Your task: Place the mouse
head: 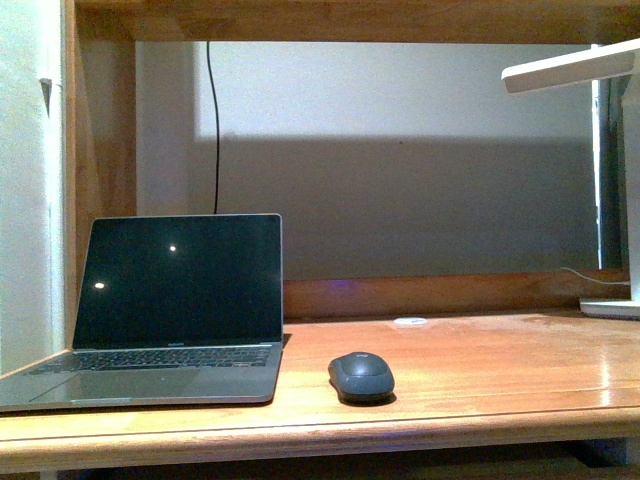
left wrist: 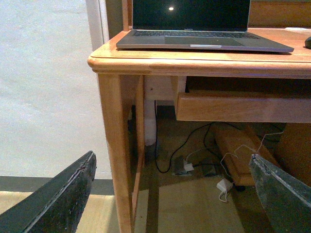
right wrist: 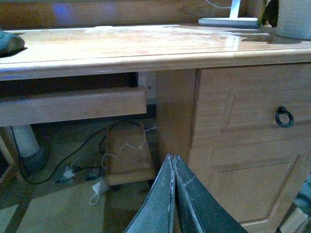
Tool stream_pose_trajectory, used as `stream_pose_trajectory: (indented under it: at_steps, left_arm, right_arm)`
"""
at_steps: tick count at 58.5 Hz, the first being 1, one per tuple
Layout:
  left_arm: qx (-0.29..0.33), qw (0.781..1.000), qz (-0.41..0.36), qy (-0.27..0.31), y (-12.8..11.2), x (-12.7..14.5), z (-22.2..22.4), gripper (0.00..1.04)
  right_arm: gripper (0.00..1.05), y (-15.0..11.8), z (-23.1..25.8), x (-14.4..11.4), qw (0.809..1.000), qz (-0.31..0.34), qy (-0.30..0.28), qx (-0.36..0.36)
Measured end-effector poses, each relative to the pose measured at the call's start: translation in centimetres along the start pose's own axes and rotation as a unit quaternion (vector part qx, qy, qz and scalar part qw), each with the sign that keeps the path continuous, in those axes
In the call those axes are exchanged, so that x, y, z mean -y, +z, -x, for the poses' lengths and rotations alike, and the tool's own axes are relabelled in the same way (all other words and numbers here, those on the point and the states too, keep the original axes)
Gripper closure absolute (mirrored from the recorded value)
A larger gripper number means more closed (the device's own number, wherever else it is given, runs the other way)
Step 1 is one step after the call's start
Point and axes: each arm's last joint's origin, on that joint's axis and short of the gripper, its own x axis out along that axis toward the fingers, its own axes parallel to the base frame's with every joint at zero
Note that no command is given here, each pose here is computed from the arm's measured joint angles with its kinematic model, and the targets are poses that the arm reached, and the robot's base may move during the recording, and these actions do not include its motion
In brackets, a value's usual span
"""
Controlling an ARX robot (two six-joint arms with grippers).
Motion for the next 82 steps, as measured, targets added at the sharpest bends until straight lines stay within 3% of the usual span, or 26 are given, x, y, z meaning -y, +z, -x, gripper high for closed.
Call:
stream_pose_trajectory:
  at_steps: [17,50,82]
  left_arm:
    - [0.0,1.0,0.0,0.0,0.01,0.0,0.0,0.08]
    - [0.0,1.0,0.0,0.0,0.0,0.0,0.0,0.08]
    - [0.0,1.0,0.0,0.0,0.01,0.0,0.0,0.08]
  right_arm:
    - [1.02,0.01,0.01,0.0,1.0,0.001,0.0,0.0]
    - [0.07,0.01,0.01,0.0,1.0,0.0,0.0,0.0]
    - [0.07,0.01,0.01,0.0,1.0,0.0,0.0,0.0]
